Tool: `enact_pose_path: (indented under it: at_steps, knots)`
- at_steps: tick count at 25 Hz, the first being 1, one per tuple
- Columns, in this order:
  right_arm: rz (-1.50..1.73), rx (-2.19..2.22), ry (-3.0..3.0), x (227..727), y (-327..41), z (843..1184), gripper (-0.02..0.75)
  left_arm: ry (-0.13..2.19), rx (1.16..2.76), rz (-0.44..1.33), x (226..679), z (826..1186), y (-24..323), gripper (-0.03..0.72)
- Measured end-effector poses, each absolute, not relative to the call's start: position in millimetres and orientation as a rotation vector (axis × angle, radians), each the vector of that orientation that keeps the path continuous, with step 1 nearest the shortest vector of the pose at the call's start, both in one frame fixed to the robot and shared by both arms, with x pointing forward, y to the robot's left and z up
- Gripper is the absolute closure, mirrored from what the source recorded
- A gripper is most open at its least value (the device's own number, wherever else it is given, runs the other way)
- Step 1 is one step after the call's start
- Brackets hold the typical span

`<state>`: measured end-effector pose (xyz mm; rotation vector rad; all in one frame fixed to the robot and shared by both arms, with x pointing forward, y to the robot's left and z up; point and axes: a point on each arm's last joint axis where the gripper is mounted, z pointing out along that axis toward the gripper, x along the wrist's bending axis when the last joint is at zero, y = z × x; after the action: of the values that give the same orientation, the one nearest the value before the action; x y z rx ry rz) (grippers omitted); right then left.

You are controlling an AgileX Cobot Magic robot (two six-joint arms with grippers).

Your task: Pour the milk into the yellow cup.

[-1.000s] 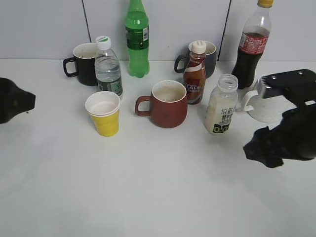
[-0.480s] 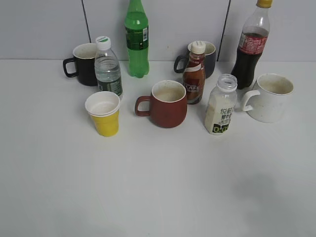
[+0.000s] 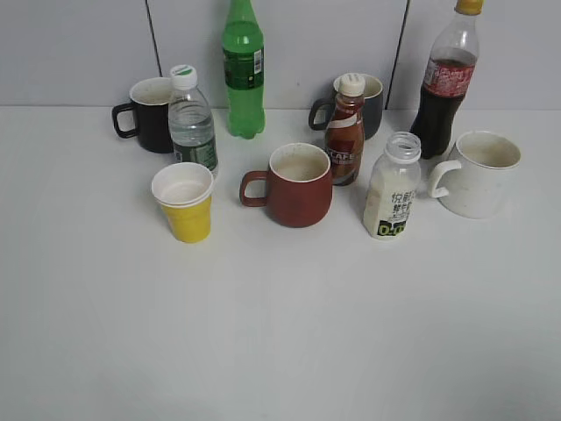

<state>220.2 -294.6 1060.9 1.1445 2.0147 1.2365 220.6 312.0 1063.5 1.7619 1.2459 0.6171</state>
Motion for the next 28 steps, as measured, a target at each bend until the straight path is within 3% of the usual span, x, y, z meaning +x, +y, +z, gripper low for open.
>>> enact_pose_path:
  at_steps: [28]
  knots:
    - [1.235, 1.193, 1.959, 232.1, -289.7, 1056.9, 0.237, 1.236, 1.661, 0.707, 230.7, 1062.7, 306.3, 0.183]
